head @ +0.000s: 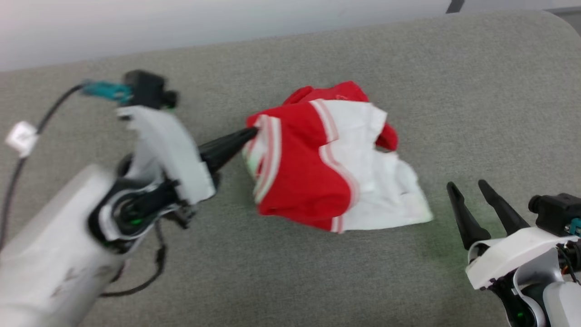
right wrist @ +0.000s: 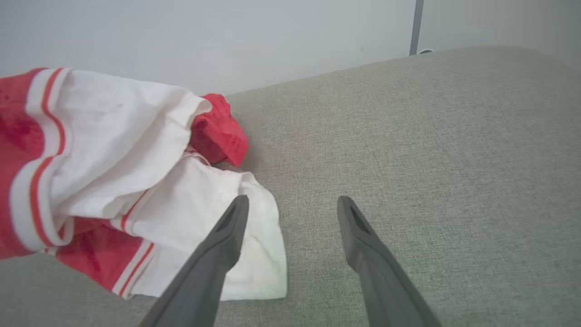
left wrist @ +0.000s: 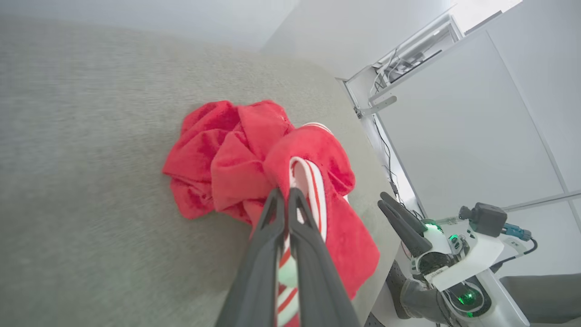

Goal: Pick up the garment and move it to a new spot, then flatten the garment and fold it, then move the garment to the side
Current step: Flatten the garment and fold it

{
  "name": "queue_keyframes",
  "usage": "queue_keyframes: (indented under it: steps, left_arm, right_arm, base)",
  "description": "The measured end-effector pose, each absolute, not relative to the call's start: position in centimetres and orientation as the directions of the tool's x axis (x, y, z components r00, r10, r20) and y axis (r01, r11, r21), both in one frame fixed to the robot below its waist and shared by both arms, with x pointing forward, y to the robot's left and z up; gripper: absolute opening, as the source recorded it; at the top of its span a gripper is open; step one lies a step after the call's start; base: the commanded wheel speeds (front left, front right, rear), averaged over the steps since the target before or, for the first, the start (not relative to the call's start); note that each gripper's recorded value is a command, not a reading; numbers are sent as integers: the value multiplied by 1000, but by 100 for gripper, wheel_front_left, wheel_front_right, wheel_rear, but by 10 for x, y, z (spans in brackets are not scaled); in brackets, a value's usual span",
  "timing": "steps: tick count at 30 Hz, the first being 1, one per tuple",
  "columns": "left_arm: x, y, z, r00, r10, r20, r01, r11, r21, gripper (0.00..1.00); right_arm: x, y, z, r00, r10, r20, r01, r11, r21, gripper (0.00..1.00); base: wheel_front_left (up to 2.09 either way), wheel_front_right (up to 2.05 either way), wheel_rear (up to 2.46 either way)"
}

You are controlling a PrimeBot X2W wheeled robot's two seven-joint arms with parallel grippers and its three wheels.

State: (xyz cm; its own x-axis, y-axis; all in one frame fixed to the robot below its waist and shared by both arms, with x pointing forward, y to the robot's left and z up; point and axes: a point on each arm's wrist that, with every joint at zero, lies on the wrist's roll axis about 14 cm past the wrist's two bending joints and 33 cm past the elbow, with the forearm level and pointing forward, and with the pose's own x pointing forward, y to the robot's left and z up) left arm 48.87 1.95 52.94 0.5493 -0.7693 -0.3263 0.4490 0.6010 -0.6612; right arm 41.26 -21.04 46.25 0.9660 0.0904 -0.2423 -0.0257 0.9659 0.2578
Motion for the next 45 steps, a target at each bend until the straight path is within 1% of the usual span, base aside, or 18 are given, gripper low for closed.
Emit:
queue_keyframes:
  steps: [6, 12, 14, 15, 16, 17, 18, 19, 20, 22, 28, 33, 36, 39, 45]
  left_arm:
    - [483, 83, 525, 656, -665, -356, 350, 687, -637, 0]
    - [468, 140, 489, 713, -533, -456, 198, 776, -598, 0]
    - [464, 152, 475, 715, -497, -492, 150, 796, -586, 0]
    - [462, 158, 468, 716, -478, -509, 135, 810, -571, 14]
    - [461, 161, 463, 717, -466, -518, 126, 818, -562, 47]
    - [459, 164, 458, 711, -456, -535, 111, 825, -555, 47]
    - [456, 164, 452, 699, -451, -554, 112, 835, -539, 79]
    - [455, 166, 449, 693, -444, -568, 122, 848, -515, 79]
    - [455, 168, 448, 690, -434, -580, 128, 861, -492, 100]
    - [459, 170, 450, 680, -420, -602, 135, 878, -459, 100]
    - [469, 159, 470, 640, -392, -660, 249, 919, -304, 100]
    - [478, 113, 500, 615, -470, -634, 392, 879, -271, 100]
    - [479, 93, 504, 592, -497, -635, 445, 858, -256, 100]
    - [485, 79, 505, 590, -504, -631, 489, 845, -217, 100]
    - [486, 45, 495, 538, -566, -625, 553, 796, -246, 100]
  right_arm:
    - [414, -206, 463, 964, 107, -245, -42, 966, 256, 100]
    - [415, -195, 465, 959, 138, -246, -73, 963, 258, 100]
    - [417, -191, 466, 958, 152, -245, -86, 962, 259, 100]
    - [417, -189, 467, 958, 157, -242, -92, 961, 260, 100]
    - [418, -188, 469, 958, 161, -239, -97, 961, 260, 100]
    - [418, -187, 470, 957, 166, -237, -102, 960, 259, 100]
    - [418, -186, 471, 957, 169, -234, -106, 961, 257, 100]
    - [418, -185, 473, 957, 173, -232, -111, 961, 255, 100]
    - [418, -185, 475, 958, 175, -228, -116, 961, 252, 100]
    - [417, -185, 478, 959, 178, -221, -121, 962, 246, 100]
    - [414, -186, 486, 962, 180, -206, -130, 963, 236, 100]
    - [412, -187, 489, 963, 177, -203, -128, 964, 233, 100]
    - [411, -187, 489, 963, 177, -204, -128, 964, 234, 100]
    - [410, -188, 489, 965, 173, -199, -126, 966, 225, 100]
    - [409, -191, 489, 968, 161, -191, -120, 970, 210, 100]
  base:
    - [0, 0, 0]
    - [0, 0, 0]
    - [0, 0, 0]
    - [0, 0, 0]
    - [0, 0, 0]
    - [0, 0, 0]
    - [0, 0, 0]
    - [0, 0, 0]
    - [0, 0, 0]
    - [0, 0, 0]
    - [0, 0, 0]
    - [0, 0, 0]
    - [0, 0, 0]
    - [0, 0, 0]
    - [0, 0, 0]
